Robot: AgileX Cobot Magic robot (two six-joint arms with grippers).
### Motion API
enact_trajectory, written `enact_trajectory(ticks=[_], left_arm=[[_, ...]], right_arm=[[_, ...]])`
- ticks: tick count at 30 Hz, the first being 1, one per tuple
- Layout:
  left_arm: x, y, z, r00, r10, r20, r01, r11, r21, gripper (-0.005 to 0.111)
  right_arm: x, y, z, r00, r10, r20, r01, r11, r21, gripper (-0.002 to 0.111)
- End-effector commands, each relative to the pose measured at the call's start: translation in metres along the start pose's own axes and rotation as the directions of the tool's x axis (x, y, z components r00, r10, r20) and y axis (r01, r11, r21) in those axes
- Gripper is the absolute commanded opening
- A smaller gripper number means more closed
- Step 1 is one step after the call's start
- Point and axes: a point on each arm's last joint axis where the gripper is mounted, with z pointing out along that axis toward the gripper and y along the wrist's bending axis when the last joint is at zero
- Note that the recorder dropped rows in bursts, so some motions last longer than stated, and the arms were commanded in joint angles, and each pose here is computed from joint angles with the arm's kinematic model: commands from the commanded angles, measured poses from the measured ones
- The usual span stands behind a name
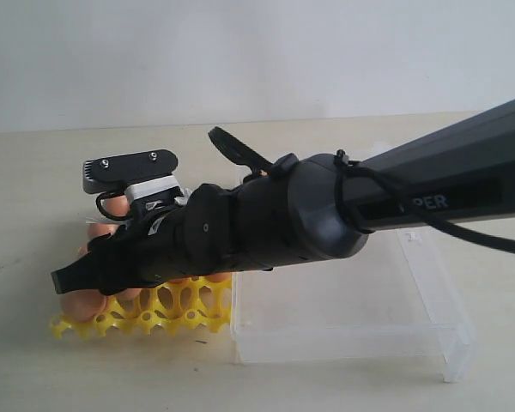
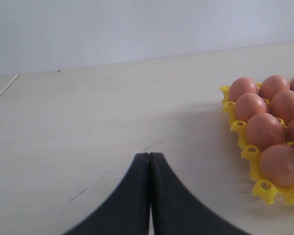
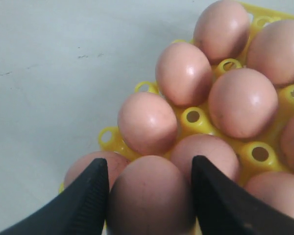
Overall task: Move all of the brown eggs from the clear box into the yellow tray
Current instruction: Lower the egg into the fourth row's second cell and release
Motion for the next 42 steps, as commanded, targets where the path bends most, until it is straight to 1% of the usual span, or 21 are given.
enact_trajectory(ticks=[1, 8, 10, 14, 19, 22, 33, 38, 42], left_arm=[[-0.002, 0.0, -0.001, 1.0, -0.008, 0.02, 0.008, 1.0, -0.001, 0.0], [-0.002, 0.0, -0.001, 1.0, -0.008, 0.02, 0.008, 1.0, -0.001, 0.0], [-0.002, 0.0, -0.001, 1.0, -0.008, 0.02, 0.008, 1.0, -0.001, 0.0], [-0.002, 0.0, -0.001, 1.0, -0.008, 0.02, 0.008, 1.0, -0.001, 0.0], [-0.002, 0.0, -0.001, 1.0, -0.008, 0.02, 0.008, 1.0, -0.001, 0.0], [-0.002, 0.0, -0.001, 1.0, -0.008, 0.02, 0.008, 1.0, -0.001, 0.0], [-0.002, 0.0, -0.001, 1.0, -0.008, 0.02, 0.008, 1.0, -0.001, 0.0], [-0.002, 0.0, -0.001, 1.0, -0.008, 0.02, 0.008, 1.0, -0.001, 0.0], [-0.002, 0.0, -0.001, 1.0, -0.008, 0.02, 0.008, 1.0, -0.001, 0.0]], right_arm=[[-0.003, 0.003, -0.004, 1.0, -0.014, 0.024, 0.014, 1.0, -0.003, 0.0], [-0.002, 0.008, -0.004, 0.999, -0.022, 0.028, 0.022, 1.0, -0.01, 0.0], [-0.002, 0.008, -0.004, 0.999, -0.021, 0.032, 0.022, 1.0, -0.009, 0.004], [-0.003, 0.008, -0.004, 0.999, -0.021, 0.04, 0.022, 1.0, -0.007, 0.019], [-0.006, 0.008, -0.005, 0.998, -0.021, 0.062, 0.021, 1.0, -0.003, 0.044], [-0.006, 0.008, -0.005, 0.998, -0.021, 0.064, 0.021, 1.0, -0.003, 0.053], [-0.007, 0.008, -0.006, 0.998, -0.021, 0.066, 0.021, 1.0, -0.004, 0.054], [-0.024, 0.015, -0.026, 0.992, -0.02, 0.125, 0.023, 0.999, -0.027, 0.054], [-0.045, 0.019, -0.055, 0.98, -0.083, 0.182, 0.092, 0.995, -0.041, 0.054]])
